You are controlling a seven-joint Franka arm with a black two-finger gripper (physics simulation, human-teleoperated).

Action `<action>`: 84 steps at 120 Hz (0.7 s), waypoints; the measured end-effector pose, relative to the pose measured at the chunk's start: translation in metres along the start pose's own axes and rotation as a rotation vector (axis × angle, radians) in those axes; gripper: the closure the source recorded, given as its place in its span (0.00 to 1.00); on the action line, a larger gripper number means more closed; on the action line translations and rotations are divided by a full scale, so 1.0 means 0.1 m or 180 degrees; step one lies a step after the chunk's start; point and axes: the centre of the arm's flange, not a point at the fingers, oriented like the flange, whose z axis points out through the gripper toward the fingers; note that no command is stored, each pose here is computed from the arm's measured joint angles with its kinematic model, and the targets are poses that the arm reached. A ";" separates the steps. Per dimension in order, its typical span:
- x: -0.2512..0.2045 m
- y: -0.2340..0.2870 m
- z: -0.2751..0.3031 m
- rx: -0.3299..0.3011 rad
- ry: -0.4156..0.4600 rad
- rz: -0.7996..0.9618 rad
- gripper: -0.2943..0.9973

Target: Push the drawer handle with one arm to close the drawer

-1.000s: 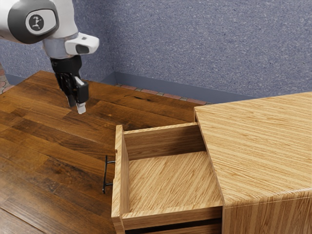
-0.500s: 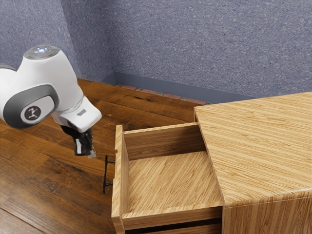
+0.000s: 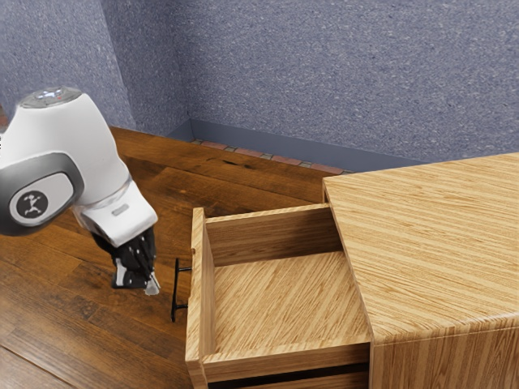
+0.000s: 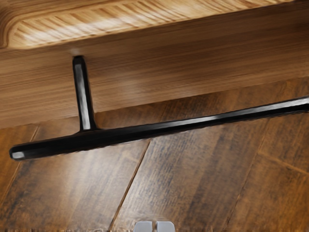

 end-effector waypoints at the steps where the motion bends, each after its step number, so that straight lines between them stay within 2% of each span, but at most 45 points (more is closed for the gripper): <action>1: 0.00 0.01 0.01 -0.0013 -0.0007 0.0001 0.83; 12: 0.03 0.11 0.04 -0.0109 -0.0078 0.0041 0.84; 42: 0.22 0.29 0.02 -0.0159 -0.0169 0.0193 0.84; 84: 0.67 0.11 0.01 -0.0242 -0.0143 0.0310 0.84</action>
